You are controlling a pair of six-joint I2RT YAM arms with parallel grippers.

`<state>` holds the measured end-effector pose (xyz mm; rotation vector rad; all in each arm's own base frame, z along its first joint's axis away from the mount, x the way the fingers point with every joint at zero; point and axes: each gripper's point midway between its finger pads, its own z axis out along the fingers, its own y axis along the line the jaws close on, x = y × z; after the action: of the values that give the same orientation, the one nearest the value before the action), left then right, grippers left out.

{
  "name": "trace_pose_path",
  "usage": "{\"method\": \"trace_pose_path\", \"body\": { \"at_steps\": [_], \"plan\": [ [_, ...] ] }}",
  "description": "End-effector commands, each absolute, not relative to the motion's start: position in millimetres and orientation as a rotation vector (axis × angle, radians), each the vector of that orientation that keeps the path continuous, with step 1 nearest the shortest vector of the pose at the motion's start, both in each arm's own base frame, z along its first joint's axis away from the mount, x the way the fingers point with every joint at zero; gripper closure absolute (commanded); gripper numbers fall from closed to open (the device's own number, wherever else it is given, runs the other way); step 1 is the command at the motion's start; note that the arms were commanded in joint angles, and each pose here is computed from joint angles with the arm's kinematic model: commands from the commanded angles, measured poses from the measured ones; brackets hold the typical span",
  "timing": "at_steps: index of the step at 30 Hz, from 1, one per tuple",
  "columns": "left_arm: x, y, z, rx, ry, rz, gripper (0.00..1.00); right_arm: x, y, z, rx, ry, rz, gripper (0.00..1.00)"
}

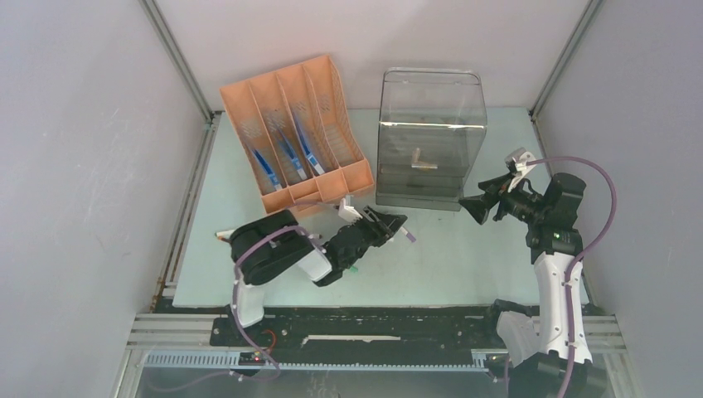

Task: Organize the desk
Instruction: Open the drawer in the storage box, then pick up the stationery from the center of the board.

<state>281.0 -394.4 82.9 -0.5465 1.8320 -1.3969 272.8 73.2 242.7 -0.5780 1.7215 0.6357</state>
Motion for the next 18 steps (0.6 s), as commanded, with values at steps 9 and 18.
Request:
{"method": "trace_pose_path", "body": {
  "at_steps": [9,18],
  "plan": [
    [242,-337,114,0.002,1.783,-0.886,0.30,271,76,258,-0.629,1.678,0.611,0.19],
    [246,-261,97,0.102,1.809,-0.427,0.17,269,78,258,-0.640,1.673,0.617,0.19]
  ]
}}
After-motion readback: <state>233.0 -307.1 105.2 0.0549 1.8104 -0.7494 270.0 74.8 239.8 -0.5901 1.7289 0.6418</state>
